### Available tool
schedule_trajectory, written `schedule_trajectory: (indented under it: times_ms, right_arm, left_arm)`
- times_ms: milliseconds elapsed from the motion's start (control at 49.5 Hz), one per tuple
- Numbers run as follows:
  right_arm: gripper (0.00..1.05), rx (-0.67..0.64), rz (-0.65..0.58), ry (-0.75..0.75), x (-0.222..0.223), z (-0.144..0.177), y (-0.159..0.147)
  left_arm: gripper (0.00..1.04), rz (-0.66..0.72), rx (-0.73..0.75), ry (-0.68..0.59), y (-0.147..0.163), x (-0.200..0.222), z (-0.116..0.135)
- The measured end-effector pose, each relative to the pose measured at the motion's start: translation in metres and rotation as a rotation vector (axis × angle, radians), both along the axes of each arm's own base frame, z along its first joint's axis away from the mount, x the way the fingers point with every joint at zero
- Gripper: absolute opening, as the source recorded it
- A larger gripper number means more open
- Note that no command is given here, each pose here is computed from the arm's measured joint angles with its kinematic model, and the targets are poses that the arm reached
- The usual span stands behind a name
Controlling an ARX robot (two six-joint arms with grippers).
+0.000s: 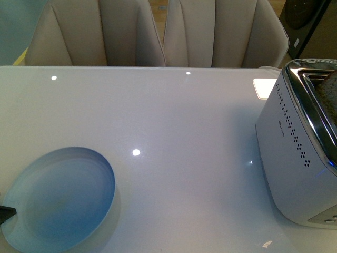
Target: Left arm holds plate, right arm toasts bread
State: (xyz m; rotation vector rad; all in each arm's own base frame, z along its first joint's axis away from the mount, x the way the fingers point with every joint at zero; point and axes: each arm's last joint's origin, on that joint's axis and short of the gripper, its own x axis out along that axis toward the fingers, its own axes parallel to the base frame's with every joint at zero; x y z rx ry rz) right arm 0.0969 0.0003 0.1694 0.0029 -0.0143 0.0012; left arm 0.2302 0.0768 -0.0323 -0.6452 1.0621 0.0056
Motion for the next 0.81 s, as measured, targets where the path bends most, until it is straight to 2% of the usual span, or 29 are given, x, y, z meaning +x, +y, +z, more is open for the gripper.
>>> schedule_trajectory:
  times_ms: [182,283,404,465,667,809]
  right_arm:
    - [0.96,0.0,0.0,0.0,0.0,0.0,0.0]
    - [0.96,0.0,0.0,0.0,0.0,0.0,0.0]
    - [0.96,0.0,0.0,0.0,0.0,0.0,0.0]
    - [0.96,0.0,0.0,0.0,0.0,0.0,0.0]
    - [0.96,0.0,0.0,0.0,0.0,0.0,0.0]
    - [0.96,0.0,0.0,0.0,0.0,0.0,0.0]
  left_arm:
    - [0.43,0.005,-0.001,-0.015,-0.001,0.002,0.005]
    - [0.62,0.018,0.006,-0.039,0.0,0.005,0.014]
    - [0.89,0.059,0.017,-0.12,0.003,0.011,0.041]
    - [0.97,0.07,0.022,-0.159,0.003,0.014,0.055]
    - [0.98,0.081,0.047,-0.302,-0.006,0.026,0.114]
    - [0.98,0.054,0.074,-0.442,-0.027,0.036,0.173]
